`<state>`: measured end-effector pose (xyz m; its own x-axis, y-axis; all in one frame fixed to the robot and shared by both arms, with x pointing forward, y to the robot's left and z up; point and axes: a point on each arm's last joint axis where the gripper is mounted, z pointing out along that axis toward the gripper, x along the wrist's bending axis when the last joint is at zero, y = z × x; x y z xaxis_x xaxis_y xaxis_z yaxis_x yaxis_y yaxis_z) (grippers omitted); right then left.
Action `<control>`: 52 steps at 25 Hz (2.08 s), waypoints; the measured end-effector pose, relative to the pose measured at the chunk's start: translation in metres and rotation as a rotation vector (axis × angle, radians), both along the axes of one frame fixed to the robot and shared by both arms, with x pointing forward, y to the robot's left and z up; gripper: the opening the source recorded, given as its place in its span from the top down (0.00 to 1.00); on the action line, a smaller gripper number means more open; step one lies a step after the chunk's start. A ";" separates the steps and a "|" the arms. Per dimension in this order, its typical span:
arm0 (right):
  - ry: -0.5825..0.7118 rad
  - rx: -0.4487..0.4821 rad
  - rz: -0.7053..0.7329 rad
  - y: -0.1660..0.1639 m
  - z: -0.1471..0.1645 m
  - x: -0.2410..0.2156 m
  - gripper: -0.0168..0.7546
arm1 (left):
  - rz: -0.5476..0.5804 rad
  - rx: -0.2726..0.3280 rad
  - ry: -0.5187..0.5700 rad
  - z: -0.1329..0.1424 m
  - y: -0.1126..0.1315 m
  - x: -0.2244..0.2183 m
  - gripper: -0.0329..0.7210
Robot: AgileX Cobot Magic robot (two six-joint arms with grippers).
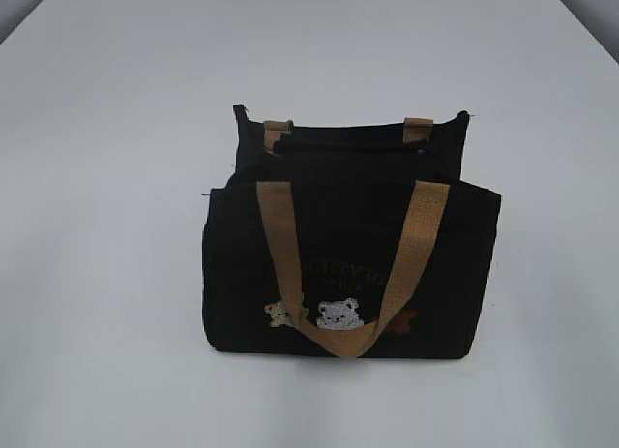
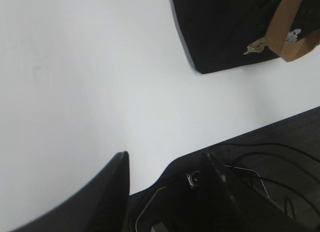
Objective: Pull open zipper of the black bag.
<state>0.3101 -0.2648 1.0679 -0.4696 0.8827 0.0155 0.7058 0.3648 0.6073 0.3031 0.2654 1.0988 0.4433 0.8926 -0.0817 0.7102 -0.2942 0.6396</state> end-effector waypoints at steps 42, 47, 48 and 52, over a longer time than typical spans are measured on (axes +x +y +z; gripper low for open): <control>-0.133 0.034 -0.113 -0.015 -0.025 -0.038 0.40 | 0.146 -0.077 -0.371 -0.038 0.026 -0.065 0.55; -0.306 0.052 -0.251 -0.021 -0.021 -0.061 0.40 | 0.308 -0.060 -0.437 -0.038 0.027 -0.073 0.57; -0.342 0.055 -0.264 -0.021 -0.020 -0.066 0.40 | 0.318 -0.059 -0.444 -0.038 0.027 -0.074 0.57; -0.416 0.067 -0.269 -0.021 -0.021 -0.078 0.40 | 0.327 -0.058 -0.449 -0.038 0.027 -0.075 0.58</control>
<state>0.2324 -0.2859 1.0471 -0.2038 0.9769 -0.0643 0.4624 0.1539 0.8732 0.2286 0.2919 1.0605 0.1461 0.9893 -0.0015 0.4130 -0.0596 0.9088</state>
